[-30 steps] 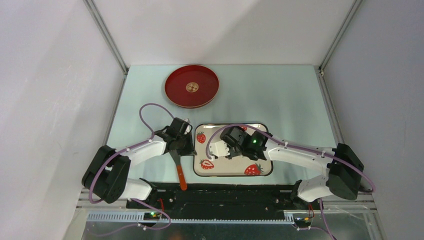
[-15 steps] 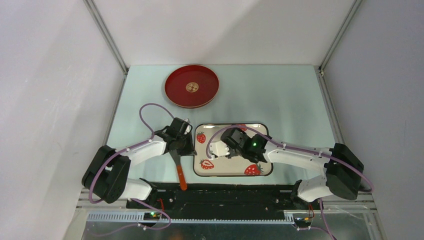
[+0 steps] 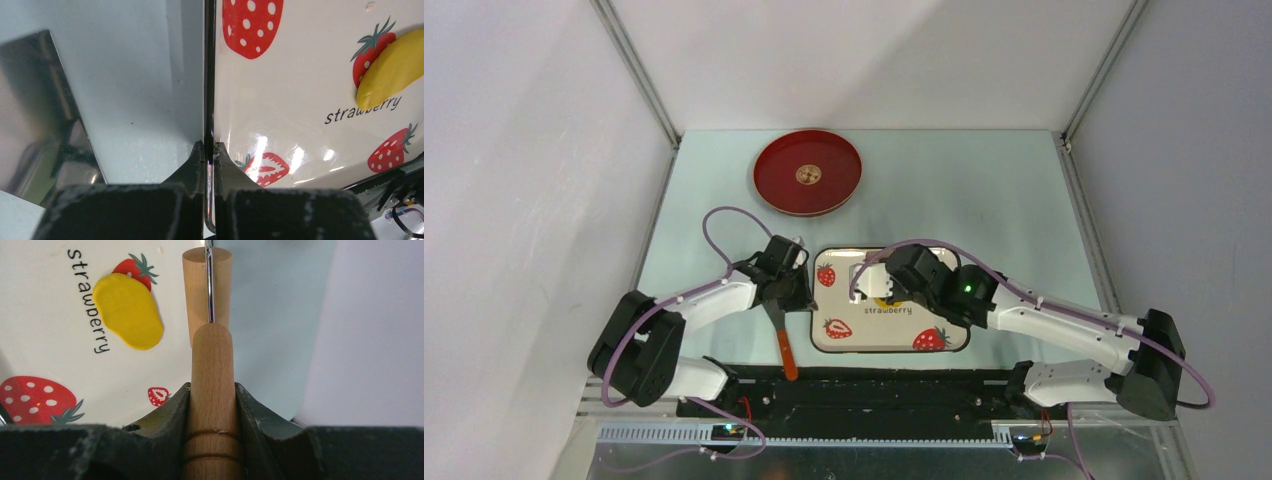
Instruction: Roll out the dumpling wrappers from the dough
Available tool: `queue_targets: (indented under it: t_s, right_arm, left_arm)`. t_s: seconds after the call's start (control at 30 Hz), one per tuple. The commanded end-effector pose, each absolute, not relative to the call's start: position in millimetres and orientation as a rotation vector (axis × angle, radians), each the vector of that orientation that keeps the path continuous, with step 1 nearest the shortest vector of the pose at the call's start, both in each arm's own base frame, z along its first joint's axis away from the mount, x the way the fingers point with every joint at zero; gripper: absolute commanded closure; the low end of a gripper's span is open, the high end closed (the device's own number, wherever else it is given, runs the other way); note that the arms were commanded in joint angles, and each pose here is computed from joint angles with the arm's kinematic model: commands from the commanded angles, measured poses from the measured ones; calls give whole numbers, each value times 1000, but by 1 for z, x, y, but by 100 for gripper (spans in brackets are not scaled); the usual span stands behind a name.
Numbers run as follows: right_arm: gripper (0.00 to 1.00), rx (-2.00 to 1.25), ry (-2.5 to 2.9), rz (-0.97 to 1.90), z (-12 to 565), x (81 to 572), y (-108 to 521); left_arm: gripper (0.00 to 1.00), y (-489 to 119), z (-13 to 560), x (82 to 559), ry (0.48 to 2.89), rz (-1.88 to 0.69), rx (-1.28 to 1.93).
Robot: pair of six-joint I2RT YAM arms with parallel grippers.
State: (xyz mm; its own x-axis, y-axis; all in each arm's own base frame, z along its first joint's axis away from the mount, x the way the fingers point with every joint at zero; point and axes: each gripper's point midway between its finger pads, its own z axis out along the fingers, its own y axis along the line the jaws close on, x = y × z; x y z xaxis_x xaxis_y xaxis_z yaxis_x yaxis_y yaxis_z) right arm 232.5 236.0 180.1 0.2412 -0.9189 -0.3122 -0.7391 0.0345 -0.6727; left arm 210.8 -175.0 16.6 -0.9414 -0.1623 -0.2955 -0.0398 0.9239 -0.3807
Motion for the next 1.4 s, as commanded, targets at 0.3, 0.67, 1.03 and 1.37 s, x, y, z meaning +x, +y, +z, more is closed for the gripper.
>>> queue_targets:
  t_s: [0.3,0.67,1.03,1.37]
  right_arm:
    - [100,-1935,1532,-342,157,218,238]
    - [100,-2040,1530,-334,128,214,242]
    - [100,-2178,1531,-223,102,187,235]
    - [100,-2284,1603,-104,74,153,223]
  left_arm:
    - [100,-128,-14,188,2871,-235,-144]
    - [100,-128,-14,188,2868,-237,-141]
    - [100,-128,-14,188,2867,-238,-144]
    - [100,-128,-14,188,2866,-238,-144]
